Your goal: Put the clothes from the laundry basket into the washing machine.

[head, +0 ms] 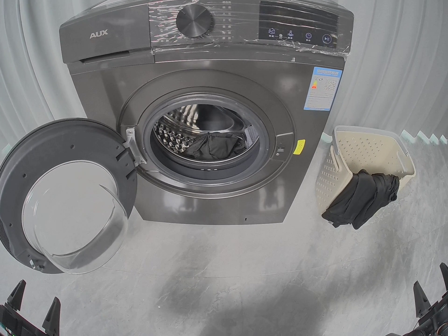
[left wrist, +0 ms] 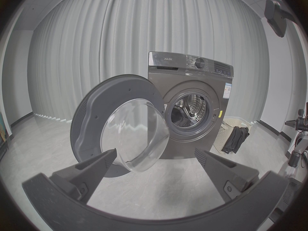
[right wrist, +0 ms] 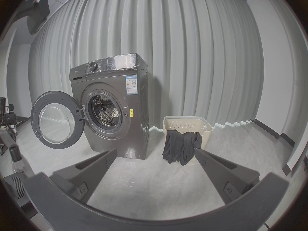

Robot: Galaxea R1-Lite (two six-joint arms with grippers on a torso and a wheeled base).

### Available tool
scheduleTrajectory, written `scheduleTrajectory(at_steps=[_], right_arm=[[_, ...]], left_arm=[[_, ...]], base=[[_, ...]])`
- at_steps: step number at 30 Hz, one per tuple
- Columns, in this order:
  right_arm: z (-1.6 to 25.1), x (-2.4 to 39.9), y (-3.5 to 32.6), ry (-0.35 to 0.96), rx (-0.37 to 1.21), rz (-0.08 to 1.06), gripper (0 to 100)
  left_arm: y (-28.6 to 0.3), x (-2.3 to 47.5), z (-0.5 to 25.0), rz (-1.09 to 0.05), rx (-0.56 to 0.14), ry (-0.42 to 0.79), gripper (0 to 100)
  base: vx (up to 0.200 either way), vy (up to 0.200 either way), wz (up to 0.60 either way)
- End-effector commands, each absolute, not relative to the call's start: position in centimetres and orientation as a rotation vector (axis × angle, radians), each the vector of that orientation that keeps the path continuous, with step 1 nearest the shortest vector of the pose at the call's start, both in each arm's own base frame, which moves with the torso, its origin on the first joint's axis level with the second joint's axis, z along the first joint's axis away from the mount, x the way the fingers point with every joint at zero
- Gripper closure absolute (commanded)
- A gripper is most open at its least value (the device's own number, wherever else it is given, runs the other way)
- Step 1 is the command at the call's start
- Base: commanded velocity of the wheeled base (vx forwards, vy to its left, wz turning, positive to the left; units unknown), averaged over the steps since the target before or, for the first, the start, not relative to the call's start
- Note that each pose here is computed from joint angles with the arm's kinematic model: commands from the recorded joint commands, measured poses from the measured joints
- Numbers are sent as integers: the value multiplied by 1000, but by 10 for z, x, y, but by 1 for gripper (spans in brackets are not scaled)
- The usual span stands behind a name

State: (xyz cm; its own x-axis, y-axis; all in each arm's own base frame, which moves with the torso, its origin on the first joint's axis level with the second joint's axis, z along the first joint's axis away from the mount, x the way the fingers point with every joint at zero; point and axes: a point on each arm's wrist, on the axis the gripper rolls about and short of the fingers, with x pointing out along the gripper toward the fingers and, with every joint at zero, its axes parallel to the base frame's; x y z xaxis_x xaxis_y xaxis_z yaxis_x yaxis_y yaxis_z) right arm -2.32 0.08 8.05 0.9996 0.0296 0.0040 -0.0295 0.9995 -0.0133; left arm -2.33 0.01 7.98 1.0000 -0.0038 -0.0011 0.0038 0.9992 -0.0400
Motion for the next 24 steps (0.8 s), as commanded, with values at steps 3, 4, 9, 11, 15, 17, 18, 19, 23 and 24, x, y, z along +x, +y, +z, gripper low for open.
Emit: scheduleTrajectory(at_steps=[3, 4, 9, 11, 15, 17, 18, 19, 23, 24], right_arm=[[75, -23, 1, 3, -14, 29, 0], [76, -23, 1, 1, -14, 31, 0], [75, -23, 1, 3, -14, 29, 0], [75, -23, 1, 3, -14, 29, 0], [76, -23, 1, 1, -14, 31, 0], [75, -23, 1, 3, -14, 31, 0], [75, -23, 1, 3, -14, 29, 0], [76, -23, 1, 1, -14, 29, 0], [76, -23, 1, 1, -14, 29, 0], [75, -23, 1, 3, -14, 31, 0]], left_arm=[[0, -23, 76, -4, -37, 6, 0], [0, -23, 76, -4, -37, 6, 0], [0, -23, 76, -4, -37, 6, 0], [0, -23, 76, -4, -44, 6, 0], [0, -23, 76, -4, -44, 6, 0], [0, -23, 76, -4, -44, 6, 0], [0, -23, 76, -4, -44, 6, 0], [0, -23, 76, -4, -44, 6, 0], [0, -23, 76, -4, -44, 6, 0], [0, -23, 76, -4, -43, 6, 0]], base=[[0, -200, 0], [0, -200, 0], [0, -200, 0], [0, -200, 0], [0, -200, 0], [0, -200, 0], [0, -200, 0], [0, -200, 0], [0, -200, 0], [0, -200, 0]])
